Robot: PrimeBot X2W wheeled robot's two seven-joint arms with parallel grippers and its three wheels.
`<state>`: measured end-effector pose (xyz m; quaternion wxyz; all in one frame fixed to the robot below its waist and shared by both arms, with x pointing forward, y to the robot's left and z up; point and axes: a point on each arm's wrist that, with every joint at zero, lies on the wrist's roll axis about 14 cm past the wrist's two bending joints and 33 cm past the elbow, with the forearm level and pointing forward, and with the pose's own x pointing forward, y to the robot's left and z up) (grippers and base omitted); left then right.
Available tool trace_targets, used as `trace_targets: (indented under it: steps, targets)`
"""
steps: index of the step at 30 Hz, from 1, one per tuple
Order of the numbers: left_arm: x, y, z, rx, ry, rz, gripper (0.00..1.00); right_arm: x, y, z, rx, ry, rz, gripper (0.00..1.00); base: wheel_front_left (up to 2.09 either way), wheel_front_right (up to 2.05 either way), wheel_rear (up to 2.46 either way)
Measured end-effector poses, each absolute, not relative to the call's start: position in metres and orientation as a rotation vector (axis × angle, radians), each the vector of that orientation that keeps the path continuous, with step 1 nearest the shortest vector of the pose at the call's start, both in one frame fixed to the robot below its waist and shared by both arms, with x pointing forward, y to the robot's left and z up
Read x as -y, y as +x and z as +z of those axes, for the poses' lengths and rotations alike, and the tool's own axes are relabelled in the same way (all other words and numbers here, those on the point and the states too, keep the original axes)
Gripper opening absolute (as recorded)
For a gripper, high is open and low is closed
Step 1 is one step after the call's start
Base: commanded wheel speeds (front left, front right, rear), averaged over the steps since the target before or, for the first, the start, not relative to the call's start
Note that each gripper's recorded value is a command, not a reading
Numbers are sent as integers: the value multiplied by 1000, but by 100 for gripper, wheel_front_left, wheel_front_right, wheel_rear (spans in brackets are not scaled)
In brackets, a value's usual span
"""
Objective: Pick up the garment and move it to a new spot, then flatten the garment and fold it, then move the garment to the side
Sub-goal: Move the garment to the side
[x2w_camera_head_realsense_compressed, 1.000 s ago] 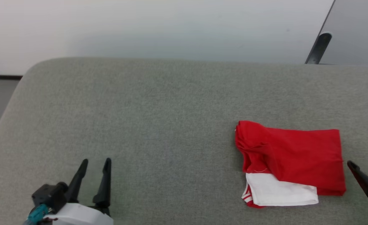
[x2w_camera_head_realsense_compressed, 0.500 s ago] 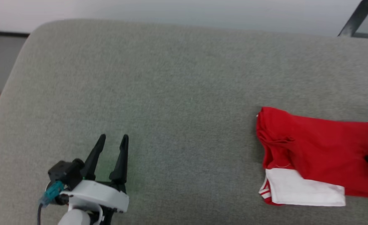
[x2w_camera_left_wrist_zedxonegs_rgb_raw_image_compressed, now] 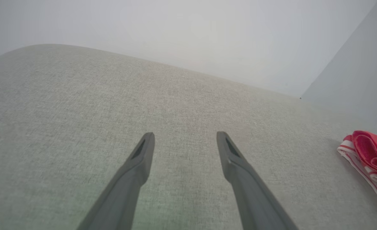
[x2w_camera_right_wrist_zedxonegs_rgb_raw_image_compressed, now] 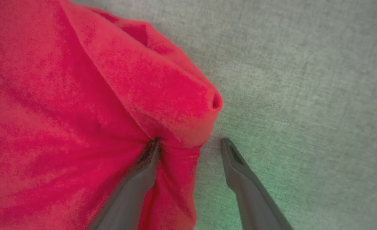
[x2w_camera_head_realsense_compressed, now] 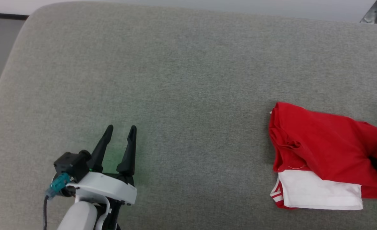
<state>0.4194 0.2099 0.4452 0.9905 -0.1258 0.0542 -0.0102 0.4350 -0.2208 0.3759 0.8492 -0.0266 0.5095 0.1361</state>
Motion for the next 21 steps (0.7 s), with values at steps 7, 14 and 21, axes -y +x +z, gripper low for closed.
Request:
trace_targets:
  steps: [7, 14, 21]
  targets:
    - [-201, 427, 451, -89, -251, -54, 100, 211, 434, 380, -1021, 7, 308, 0, 0, 0, 0]
    - [-183, 433, 453, -81, -258, -107, 100, 225, 436, 392, -924, 102, 248, 0, 0, 0, 0]
    - [-159, 446, 452, -77, -257, -182, 100, 295, 432, 413, -801, 142, 48, 0, 0, 0, 0]
